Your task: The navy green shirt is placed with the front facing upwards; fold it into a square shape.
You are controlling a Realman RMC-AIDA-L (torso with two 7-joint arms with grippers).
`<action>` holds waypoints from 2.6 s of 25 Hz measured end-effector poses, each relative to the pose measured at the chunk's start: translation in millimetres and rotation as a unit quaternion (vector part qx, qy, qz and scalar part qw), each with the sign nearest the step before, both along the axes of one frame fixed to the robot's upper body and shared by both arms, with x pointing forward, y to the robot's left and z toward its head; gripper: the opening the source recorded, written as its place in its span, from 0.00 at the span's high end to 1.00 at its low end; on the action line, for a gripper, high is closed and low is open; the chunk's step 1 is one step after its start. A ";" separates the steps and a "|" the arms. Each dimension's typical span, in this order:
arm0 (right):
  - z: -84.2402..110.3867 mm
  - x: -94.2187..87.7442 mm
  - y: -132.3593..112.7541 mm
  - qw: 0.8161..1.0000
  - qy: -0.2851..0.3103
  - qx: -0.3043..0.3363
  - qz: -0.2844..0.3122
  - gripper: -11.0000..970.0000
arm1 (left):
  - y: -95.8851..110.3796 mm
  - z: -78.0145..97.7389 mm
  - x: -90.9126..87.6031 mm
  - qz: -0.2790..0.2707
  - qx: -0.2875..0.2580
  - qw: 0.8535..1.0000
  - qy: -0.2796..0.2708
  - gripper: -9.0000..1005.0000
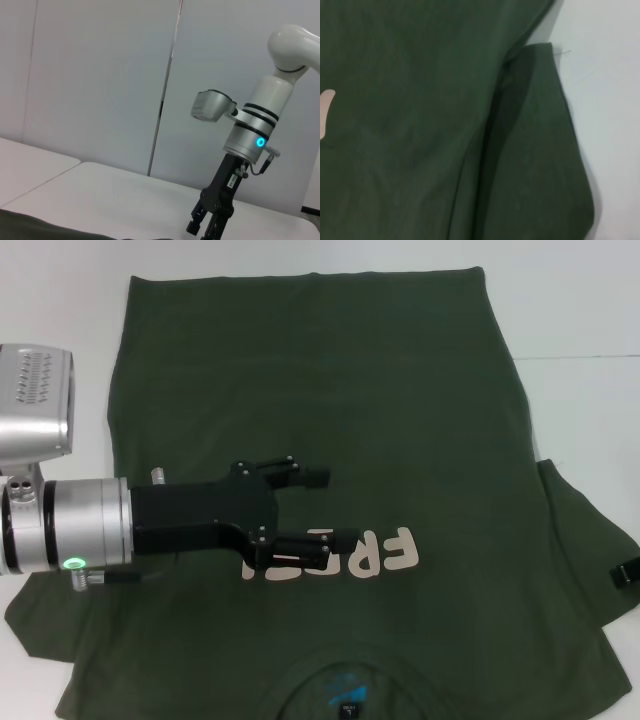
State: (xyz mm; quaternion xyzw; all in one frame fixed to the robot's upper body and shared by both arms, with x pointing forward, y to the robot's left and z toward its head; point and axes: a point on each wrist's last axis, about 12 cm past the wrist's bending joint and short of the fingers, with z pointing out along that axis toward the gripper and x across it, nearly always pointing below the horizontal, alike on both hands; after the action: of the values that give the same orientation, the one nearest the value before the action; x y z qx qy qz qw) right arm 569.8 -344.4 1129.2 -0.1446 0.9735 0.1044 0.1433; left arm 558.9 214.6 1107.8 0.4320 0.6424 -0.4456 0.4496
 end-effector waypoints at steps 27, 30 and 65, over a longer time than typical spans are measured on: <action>-14.0 3.5 2.3 1.000 0.012 0.016 -0.016 0.14 | -0.2 2.3 3.8 0.001 0.005 1.000 -0.005 0.10; -14.2 3.3 0.6 1.000 0.013 0.020 -0.019 0.20 | -0.3 2.5 4.0 0.001 0.005 1.000 -0.005 0.10; 1.8 3.2 -51.9 0.993 -0.061 -0.027 -0.101 0.97 | -1.9 1.1 2.4 0.004 0.000 1.000 -0.003 0.10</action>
State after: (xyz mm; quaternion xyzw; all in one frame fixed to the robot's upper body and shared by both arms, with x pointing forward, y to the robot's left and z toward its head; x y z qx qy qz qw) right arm 573.0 -396.4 1131.0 -0.0559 0.9750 0.0539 0.2081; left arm 561.3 212.7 1108.9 0.4309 0.6427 -0.4428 0.4531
